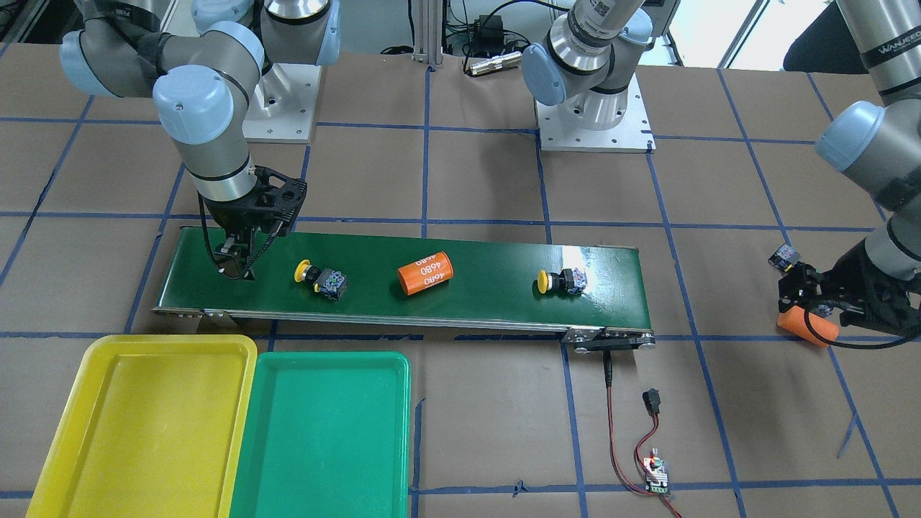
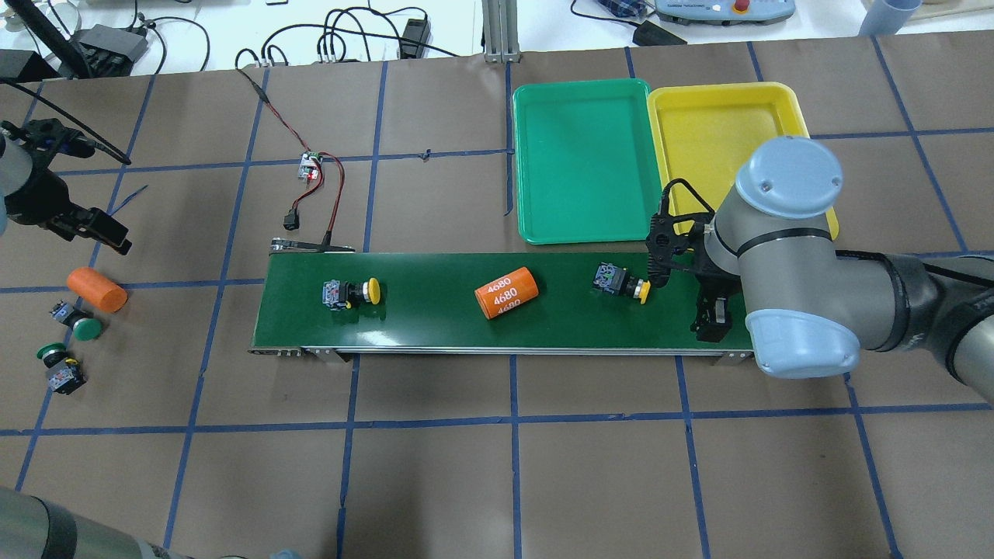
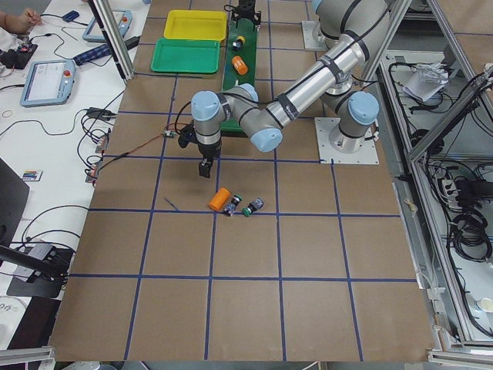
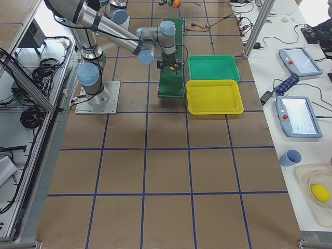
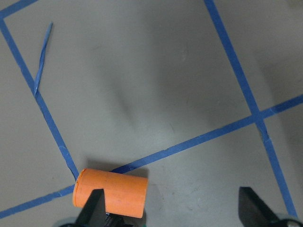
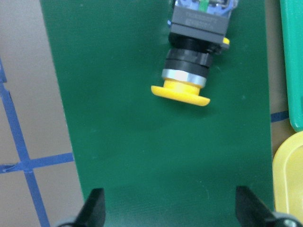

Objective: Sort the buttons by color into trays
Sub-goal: 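Grasp first button with right gripper while left gripper returns to pile, then lift button toward yellow tray with right gripper while left grasps orange cylinder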

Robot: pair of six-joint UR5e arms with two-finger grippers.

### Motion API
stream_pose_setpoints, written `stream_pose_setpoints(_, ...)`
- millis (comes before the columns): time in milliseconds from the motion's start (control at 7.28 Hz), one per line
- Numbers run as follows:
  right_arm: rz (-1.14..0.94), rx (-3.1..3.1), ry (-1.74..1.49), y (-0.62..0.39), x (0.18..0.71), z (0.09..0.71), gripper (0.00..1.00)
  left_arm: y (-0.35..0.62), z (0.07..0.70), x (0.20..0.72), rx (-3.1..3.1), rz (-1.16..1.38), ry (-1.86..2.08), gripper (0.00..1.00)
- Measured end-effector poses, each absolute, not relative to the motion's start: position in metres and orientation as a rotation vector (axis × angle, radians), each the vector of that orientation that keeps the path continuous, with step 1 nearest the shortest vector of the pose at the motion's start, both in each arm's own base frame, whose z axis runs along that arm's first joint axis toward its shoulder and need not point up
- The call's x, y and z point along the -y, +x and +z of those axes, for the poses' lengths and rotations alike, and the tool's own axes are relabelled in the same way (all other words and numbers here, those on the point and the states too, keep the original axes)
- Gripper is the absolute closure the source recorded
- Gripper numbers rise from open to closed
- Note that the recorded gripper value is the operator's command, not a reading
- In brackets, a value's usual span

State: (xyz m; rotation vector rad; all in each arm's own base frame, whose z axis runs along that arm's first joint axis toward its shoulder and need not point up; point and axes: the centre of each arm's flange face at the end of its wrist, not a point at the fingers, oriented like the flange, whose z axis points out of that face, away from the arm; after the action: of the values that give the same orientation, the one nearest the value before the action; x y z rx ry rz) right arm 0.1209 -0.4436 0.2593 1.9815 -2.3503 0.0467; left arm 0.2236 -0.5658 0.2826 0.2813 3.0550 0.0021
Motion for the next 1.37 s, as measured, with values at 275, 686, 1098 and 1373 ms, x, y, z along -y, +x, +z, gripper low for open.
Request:
stream_pose_setpoints(275,0.054,2.353,1.986,0.122,0.444,0.259,0.01,0.246,0.271,0.575,-2.984,0.068,-0.026,0.00)
stream_pose_setpoints(686,0.055,2.359,1.988,0.122,0.444,0.257,0.02,0.270,0.238,0.580,-3.008,0.027,-0.264,0.02)
stream_pose_setpoints(1098,0.057,2.366,1.990,0.121,0.445,0.256,0.02,0.300,0.197,0.567,-3.125,0.013,-0.458,0.02)
stream_pose_setpoints(1373,0.058,2.366,1.990,0.120,0.447,0.253,0.02,0.304,0.191,0.566,-3.136,0.021,-0.470,0.01)
